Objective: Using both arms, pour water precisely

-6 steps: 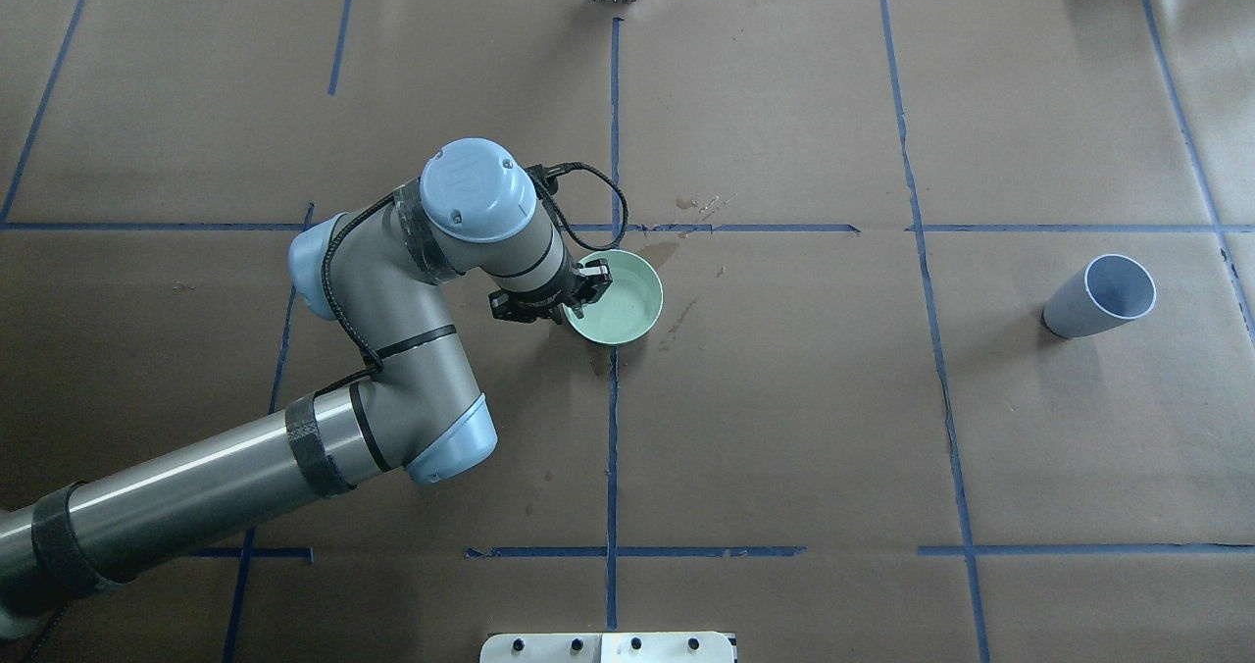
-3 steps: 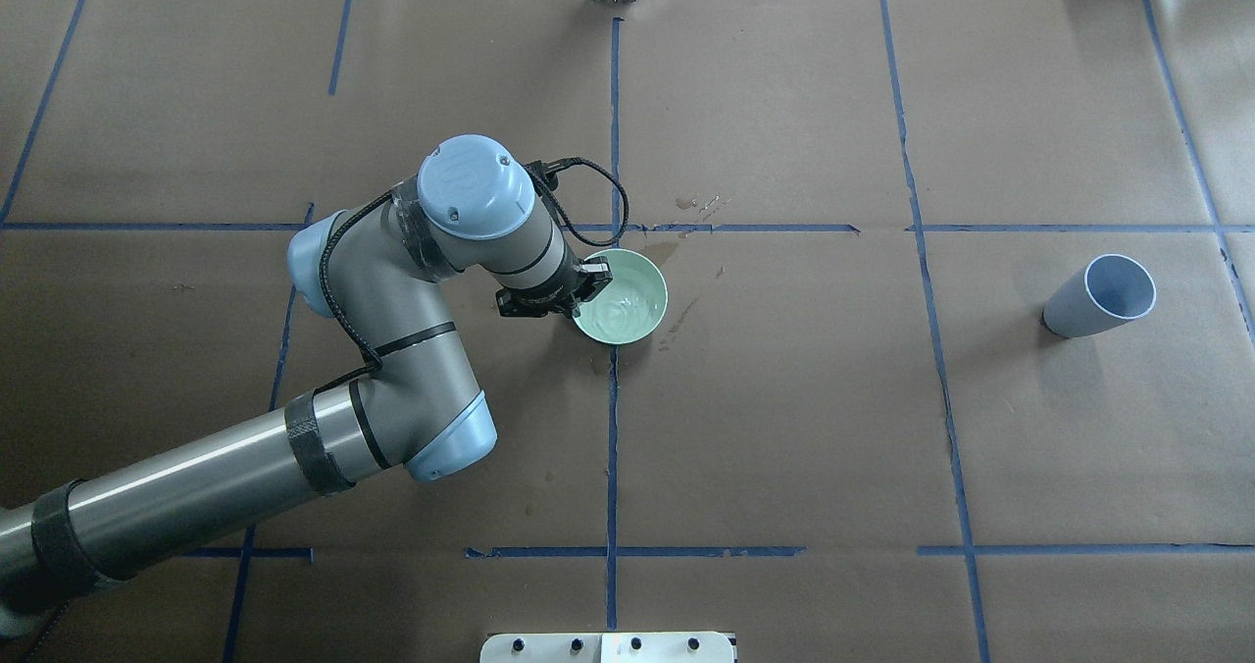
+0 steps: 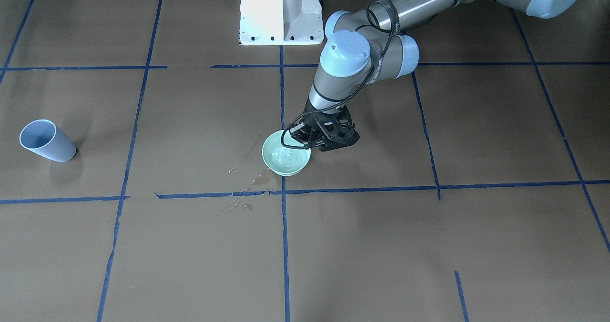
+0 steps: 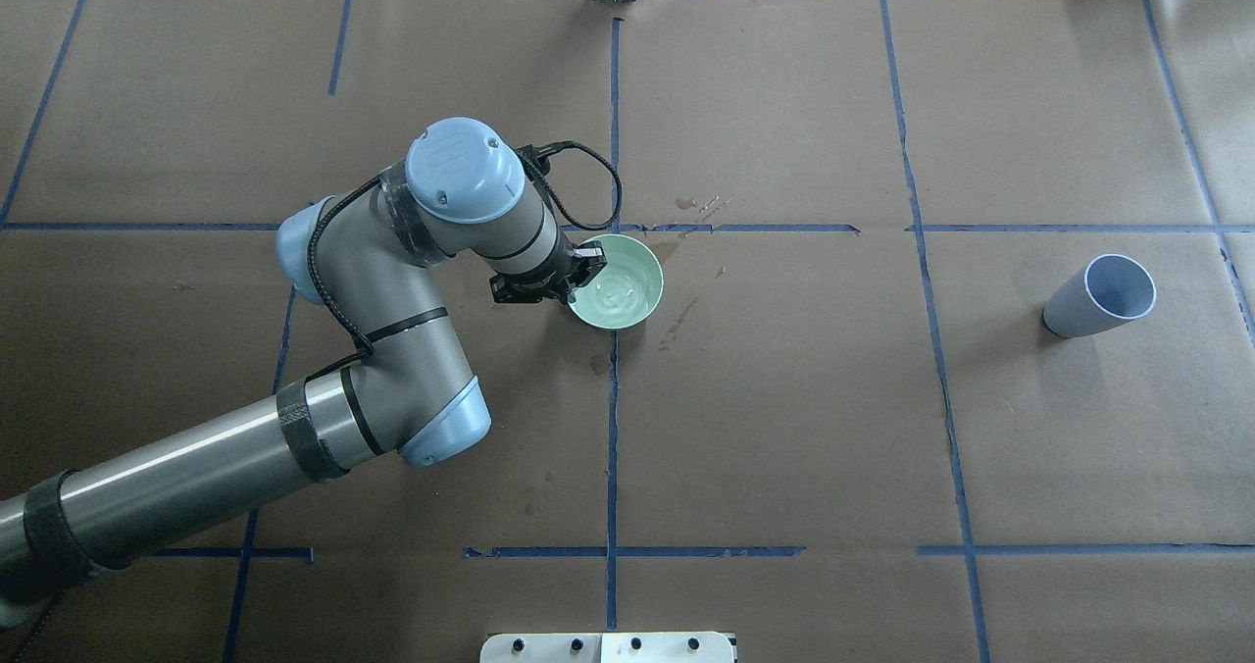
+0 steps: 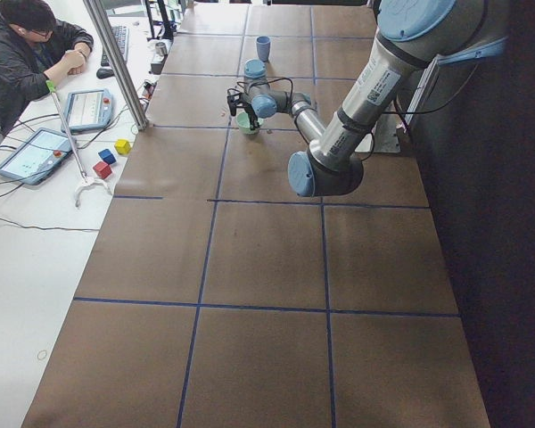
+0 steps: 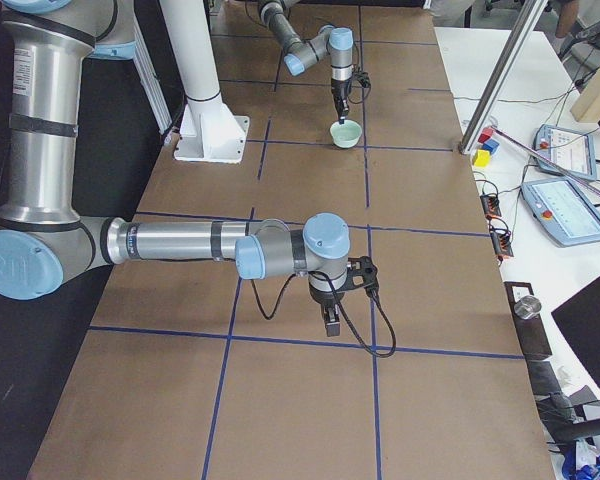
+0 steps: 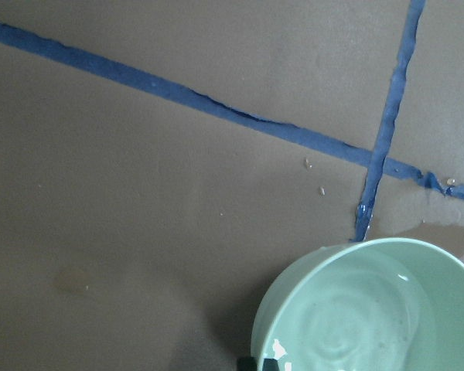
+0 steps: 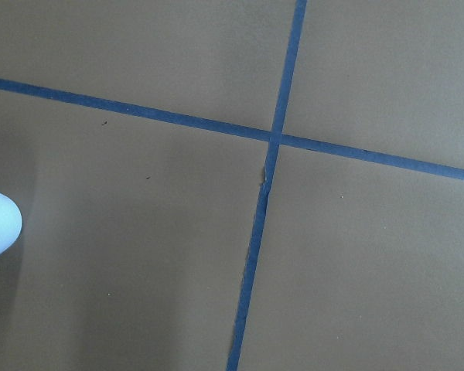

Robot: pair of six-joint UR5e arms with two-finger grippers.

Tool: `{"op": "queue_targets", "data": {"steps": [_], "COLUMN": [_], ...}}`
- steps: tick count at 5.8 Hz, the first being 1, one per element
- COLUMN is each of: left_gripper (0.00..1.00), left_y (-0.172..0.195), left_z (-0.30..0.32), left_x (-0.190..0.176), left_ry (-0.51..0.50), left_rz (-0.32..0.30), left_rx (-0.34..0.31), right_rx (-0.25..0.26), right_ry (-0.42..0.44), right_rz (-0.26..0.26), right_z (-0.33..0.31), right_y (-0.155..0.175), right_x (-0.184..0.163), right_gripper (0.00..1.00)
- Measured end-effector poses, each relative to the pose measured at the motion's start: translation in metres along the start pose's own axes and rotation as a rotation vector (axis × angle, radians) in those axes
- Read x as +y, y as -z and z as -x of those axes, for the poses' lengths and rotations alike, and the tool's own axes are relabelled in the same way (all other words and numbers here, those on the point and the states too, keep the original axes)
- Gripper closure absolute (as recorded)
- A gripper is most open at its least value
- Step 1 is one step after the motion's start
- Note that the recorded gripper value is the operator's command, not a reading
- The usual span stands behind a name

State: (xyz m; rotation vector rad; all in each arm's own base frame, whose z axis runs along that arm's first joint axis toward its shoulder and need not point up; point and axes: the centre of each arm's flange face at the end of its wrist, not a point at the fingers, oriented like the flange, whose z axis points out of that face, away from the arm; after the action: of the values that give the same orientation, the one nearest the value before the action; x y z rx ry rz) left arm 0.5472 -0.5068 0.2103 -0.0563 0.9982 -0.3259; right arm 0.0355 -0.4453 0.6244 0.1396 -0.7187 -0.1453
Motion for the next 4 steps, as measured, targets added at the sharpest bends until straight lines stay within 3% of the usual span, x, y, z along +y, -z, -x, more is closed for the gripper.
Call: {"op": "queue_targets", "data": {"steps": [2,4], "left_gripper": [1.0,1.0], "left_y": [0.038,0.089], "left_z": [0.043,0.135], "left_x": [-0.037,-0.084], "left_ry": [0.013,-0.064], "left_rz": [0.062,0.117], "left_rx": [0.025,0.045], "right_rx": [0.001,0.001], "right_ry": [-0.001,-0.002], "right_rz": [0.002,0.002], "right_z": [-0.001,-0.001], "right_y": [-0.001,-0.001], "right_x": [0.001,0.001], "right_gripper": [0.0,0.0]}}
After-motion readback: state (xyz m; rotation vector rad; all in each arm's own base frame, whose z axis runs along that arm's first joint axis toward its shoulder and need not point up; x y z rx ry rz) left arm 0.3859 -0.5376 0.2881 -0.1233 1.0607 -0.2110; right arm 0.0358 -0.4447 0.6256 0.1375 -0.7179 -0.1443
